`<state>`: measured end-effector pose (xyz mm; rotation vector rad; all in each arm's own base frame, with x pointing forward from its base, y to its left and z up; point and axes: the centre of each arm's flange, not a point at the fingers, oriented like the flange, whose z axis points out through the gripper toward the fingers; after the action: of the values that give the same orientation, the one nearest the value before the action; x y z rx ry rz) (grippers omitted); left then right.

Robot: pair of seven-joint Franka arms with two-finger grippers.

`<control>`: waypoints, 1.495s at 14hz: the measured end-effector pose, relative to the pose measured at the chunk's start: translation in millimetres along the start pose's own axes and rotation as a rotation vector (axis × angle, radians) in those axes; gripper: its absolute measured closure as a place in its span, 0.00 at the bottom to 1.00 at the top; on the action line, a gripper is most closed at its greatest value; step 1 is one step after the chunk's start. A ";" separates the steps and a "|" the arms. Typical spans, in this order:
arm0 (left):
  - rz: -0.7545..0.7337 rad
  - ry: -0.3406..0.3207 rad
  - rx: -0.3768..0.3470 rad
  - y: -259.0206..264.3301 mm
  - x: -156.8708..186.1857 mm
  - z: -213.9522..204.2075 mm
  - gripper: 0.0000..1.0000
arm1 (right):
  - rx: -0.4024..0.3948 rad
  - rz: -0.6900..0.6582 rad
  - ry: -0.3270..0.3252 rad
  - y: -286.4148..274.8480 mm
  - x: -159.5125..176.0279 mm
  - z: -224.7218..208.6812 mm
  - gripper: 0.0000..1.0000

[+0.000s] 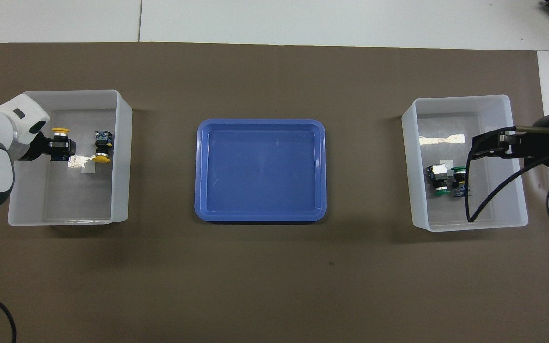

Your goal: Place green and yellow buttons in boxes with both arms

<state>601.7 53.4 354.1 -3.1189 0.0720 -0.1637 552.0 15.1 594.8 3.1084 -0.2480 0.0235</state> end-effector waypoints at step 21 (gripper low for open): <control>0.043 -0.129 -0.028 27.0 35.0 -94.4 0.32 | -0.001 0.006 -0.003 3.5 0.3 0.6 0.00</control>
<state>625.3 23.3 451.1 -3.1436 0.1399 0.0393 551.8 11.6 594.3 3.1072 -0.2579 0.0183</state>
